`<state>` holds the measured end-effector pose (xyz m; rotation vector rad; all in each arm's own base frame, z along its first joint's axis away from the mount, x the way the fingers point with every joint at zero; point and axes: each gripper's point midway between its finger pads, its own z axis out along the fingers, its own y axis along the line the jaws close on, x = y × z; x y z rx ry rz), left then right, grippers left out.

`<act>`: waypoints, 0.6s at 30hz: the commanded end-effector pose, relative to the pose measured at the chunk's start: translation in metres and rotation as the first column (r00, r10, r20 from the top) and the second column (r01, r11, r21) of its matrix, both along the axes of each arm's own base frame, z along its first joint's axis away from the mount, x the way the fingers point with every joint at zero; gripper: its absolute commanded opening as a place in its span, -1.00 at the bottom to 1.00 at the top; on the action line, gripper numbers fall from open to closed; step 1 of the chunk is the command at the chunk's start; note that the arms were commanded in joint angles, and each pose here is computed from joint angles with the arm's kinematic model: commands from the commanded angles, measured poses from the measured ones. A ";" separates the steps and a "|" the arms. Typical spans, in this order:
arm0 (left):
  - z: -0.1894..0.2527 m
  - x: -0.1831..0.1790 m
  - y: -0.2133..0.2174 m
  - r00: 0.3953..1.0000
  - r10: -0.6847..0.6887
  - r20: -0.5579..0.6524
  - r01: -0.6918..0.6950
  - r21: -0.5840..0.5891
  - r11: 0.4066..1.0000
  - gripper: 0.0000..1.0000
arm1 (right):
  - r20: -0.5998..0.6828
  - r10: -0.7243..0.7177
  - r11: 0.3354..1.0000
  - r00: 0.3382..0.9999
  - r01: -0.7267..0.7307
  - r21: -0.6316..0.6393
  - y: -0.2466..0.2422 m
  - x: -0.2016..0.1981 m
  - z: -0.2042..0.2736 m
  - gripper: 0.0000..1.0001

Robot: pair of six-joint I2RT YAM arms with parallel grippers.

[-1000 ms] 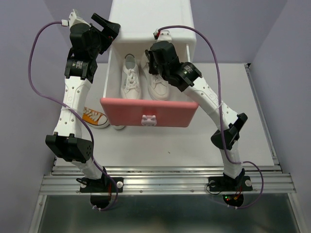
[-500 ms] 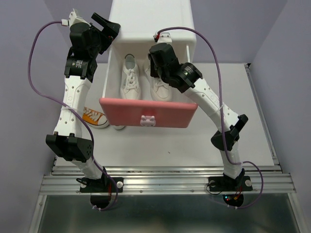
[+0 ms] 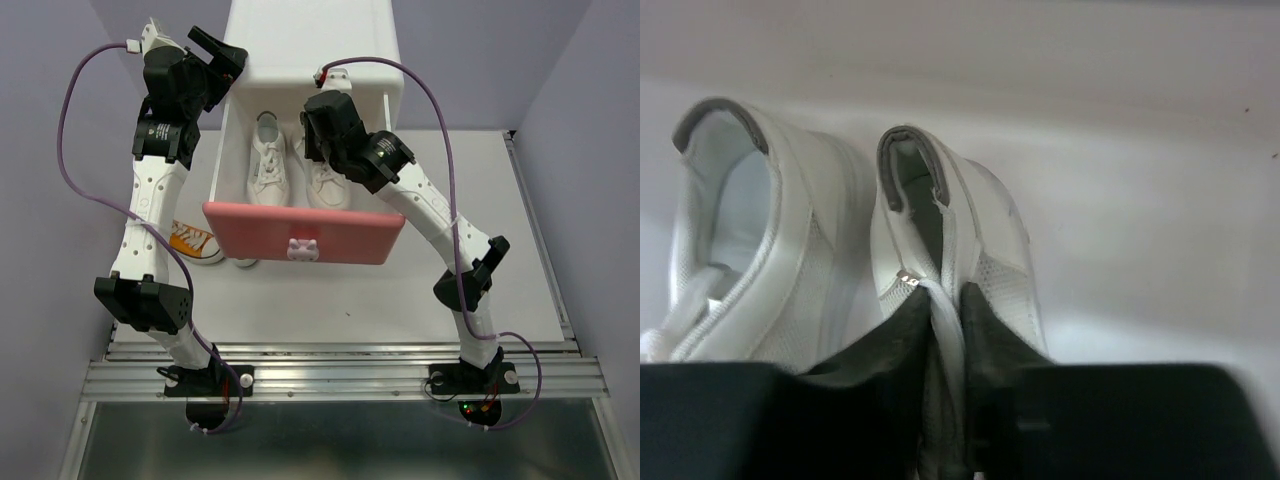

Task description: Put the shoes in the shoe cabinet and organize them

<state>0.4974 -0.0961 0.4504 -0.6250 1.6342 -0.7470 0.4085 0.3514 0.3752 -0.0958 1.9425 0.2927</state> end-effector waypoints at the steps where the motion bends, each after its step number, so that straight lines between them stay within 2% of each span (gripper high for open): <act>1: -0.163 0.000 0.041 0.883 0.158 -0.443 -0.063 0.222 0.973 0.91 | 0.075 -0.007 0.995 0.997 0.000 0.102 0.001 -0.009 0.040 -0.24; 3: -0.161 0.000 0.042 0.884 0.158 -0.440 -0.064 0.221 0.973 0.92 | 0.097 0.013 0.992 0.995 -0.025 0.125 0.003 -0.010 0.049 0.05; 5: -0.162 0.000 0.041 0.884 0.158 -0.440 -0.064 0.221 0.973 0.91 | 0.113 0.035 0.989 0.993 -0.051 0.138 0.006 -0.012 0.055 0.16; 6: -0.161 0.000 0.041 0.885 0.157 -0.439 -0.063 0.220 0.973 0.91 | 0.129 0.051 0.987 0.990 -0.070 0.147 0.010 -0.012 0.058 0.29; 11: -0.160 -0.001 0.041 0.886 0.155 -0.436 -0.063 0.218 0.974 0.91 | 0.167 0.095 0.974 0.981 -0.127 0.190 0.012 -0.021 0.077 0.54; 14: -0.159 0.000 0.042 0.888 0.158 -0.432 -0.066 0.219 0.973 0.92 | 0.205 0.082 0.970 0.975 -0.126 0.208 0.006 -0.023 0.095 0.79; 15: -0.159 0.000 0.042 0.888 0.156 -0.432 -0.065 0.218 0.974 0.91 | 0.225 0.080 0.968 0.971 -0.129 0.214 0.005 -0.023 0.102 0.97; 18: -0.158 0.000 0.042 0.889 0.156 -0.431 -0.064 0.221 0.973 0.91 | 0.291 0.125 0.958 0.949 -0.191 0.215 0.005 -0.031 0.124 1.00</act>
